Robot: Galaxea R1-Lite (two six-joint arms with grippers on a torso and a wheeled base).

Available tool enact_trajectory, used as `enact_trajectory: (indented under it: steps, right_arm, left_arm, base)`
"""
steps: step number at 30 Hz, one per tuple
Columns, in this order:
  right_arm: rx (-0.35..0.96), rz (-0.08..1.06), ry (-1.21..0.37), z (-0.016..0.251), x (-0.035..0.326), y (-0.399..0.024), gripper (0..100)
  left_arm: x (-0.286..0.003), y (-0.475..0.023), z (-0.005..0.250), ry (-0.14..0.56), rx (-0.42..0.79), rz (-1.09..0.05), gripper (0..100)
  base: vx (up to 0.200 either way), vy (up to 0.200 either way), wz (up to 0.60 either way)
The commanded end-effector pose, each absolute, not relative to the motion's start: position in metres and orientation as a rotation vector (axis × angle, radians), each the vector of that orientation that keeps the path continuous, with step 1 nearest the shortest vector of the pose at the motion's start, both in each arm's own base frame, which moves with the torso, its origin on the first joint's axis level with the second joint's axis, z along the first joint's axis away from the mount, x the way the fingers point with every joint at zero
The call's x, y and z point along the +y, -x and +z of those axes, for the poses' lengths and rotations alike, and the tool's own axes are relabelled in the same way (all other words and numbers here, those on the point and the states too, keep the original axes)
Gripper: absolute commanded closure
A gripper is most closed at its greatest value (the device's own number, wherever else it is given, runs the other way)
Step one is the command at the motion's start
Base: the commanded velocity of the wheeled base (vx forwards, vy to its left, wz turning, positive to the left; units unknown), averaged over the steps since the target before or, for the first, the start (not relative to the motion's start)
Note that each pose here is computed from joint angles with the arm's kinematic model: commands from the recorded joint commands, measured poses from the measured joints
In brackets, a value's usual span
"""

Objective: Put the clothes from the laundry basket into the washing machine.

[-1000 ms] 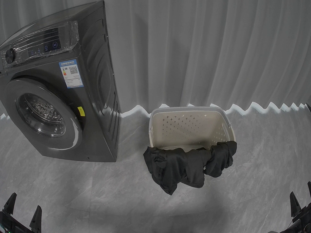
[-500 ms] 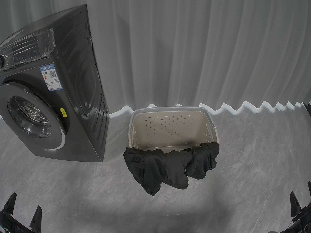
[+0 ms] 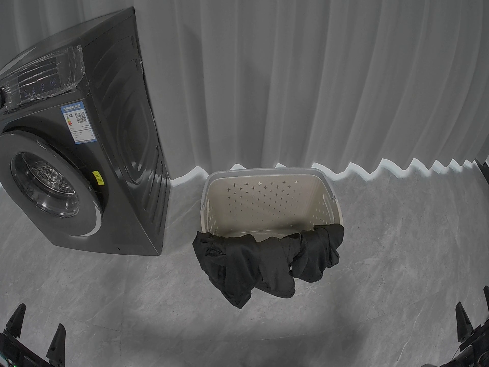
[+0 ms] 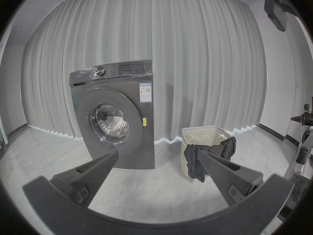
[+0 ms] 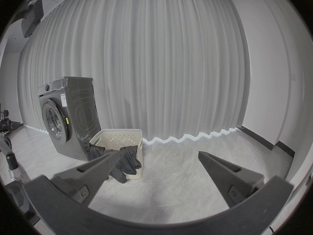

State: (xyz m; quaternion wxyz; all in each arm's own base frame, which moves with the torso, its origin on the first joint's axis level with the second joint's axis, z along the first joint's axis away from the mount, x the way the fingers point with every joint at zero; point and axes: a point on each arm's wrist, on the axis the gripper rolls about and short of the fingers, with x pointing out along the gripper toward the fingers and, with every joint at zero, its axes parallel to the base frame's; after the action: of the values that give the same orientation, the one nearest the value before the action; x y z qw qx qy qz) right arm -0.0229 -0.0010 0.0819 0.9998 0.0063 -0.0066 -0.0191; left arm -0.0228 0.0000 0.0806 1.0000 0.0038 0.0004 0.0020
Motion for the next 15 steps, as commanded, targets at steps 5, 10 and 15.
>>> enact_trajectory:
  steps: [5,10,15]
  right_arm:
    - [-0.013,-0.040,-0.013,0.0767,-0.0010,0.0228,0]
    - [-0.013,-0.040,-0.013,0.0767,-0.0010,0.0228,0]
    - [-0.013,-0.038,-0.013,0.0767,-0.0010,0.0228,0]
  left_arm:
    - [0.0000,0.0229,0.0757,-0.008,0.000,0.005,0]
    - [0.0000,0.0229,0.0757,-0.008,0.000,0.005,0]
    - [0.0000,0.0229,0.0757,-0.008,0.000,0.005,0]
  base:
    - [0.000,0.000,0.00]
    - [0.000,0.000,0.00]
    - [0.000,0.000,0.00]
